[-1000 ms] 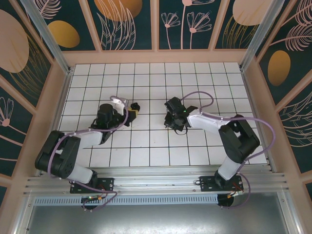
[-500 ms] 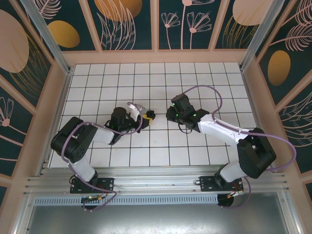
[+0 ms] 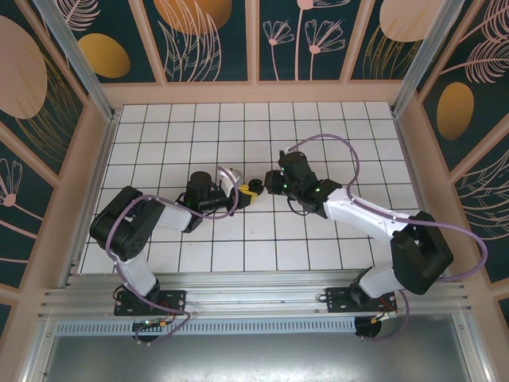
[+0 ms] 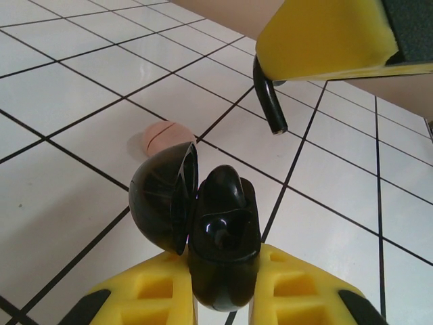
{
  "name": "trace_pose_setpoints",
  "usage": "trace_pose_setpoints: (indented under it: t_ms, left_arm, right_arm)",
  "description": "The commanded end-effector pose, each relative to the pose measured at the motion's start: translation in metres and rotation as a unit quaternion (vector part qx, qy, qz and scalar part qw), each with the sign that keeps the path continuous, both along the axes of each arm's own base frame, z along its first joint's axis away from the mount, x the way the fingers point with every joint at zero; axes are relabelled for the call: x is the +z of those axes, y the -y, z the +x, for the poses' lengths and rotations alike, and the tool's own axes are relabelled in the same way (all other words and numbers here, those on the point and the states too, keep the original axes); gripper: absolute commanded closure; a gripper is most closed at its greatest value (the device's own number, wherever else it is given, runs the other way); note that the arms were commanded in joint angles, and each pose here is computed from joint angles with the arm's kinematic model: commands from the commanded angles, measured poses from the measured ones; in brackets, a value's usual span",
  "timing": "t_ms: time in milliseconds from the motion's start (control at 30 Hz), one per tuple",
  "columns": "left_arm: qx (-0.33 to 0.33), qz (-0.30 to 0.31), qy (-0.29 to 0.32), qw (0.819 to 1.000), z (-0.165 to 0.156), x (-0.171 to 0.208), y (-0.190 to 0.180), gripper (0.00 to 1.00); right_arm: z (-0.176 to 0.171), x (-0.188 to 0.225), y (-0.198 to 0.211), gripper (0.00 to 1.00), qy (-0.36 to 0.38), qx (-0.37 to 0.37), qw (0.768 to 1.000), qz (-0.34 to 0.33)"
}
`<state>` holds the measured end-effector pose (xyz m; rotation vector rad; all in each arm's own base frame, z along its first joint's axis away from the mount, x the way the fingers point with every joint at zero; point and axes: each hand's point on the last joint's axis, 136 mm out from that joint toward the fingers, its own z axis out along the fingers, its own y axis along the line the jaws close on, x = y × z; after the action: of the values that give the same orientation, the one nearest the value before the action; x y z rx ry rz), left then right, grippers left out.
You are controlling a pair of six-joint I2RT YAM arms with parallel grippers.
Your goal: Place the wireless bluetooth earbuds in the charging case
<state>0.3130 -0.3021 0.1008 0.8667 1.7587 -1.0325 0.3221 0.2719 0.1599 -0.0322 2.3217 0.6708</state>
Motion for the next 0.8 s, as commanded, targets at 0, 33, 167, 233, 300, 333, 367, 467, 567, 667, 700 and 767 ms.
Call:
trace_pose_setpoints:
  t_ms: [0,33,167,233,300,333,367,467,567,667,700,767]
  left_arm:
    - [-0.026,-0.016,0.027,0.999,-0.002,0.012,0.008,0.92]
    - [-0.025,-0.016,0.028,0.999,-0.001,0.013,0.008,0.93]
    - [-0.020,-0.022,0.029,0.999,0.001,0.018,0.009,0.92]
    - [-0.019,-0.026,0.027,0.999,0.002,0.021,0.010,0.93]
    - [-0.017,-0.031,0.031,0.999,0.004,0.025,0.010,0.93]
    - [-0.016,-0.033,0.032,0.999,0.004,0.027,0.010,0.93]
    - [-0.015,-0.035,0.035,0.999,0.004,0.029,0.010,0.93]
    - [-0.014,-0.038,0.038,0.998,0.005,0.033,0.010,0.93]
    - [-0.011,-0.039,0.040,0.998,0.005,0.036,0.009,0.93]
    - [-0.011,-0.042,0.042,0.998,0.005,0.039,0.009,0.93]
    - [-0.010,-0.042,0.043,0.998,0.005,0.040,0.009,0.93]
    - [-0.008,-0.042,0.044,0.998,0.006,0.040,0.009,0.93]
  right_arm:
    - [0.007,0.025,-0.018,0.81,0.042,0.024,0.999,0.017]
    - [0.007,0.027,-0.021,0.81,0.045,0.027,0.998,0.019]
    - [0.007,0.026,-0.029,0.81,0.048,0.038,0.998,0.020]
    - [0.008,0.025,-0.033,0.81,0.050,0.042,0.998,0.024]
    - [0.007,0.025,-0.036,0.81,0.051,0.046,0.997,0.024]
    - [0.007,0.024,-0.036,0.81,0.051,0.047,0.997,0.022]
    - [0.007,0.022,-0.036,0.81,0.049,0.049,0.997,0.018]
    - [0.005,0.018,-0.037,0.81,0.049,0.052,0.997,0.012]
    - [0.004,0.013,-0.035,0.81,0.046,0.052,0.998,0.007]
    - [0.004,0.009,-0.036,0.81,0.043,0.054,0.998,0.004]
    - [0.004,0.008,-0.037,0.81,0.043,0.056,0.998,0.003]
    - [0.002,0.007,-0.038,0.81,0.042,0.060,0.997,0.001]
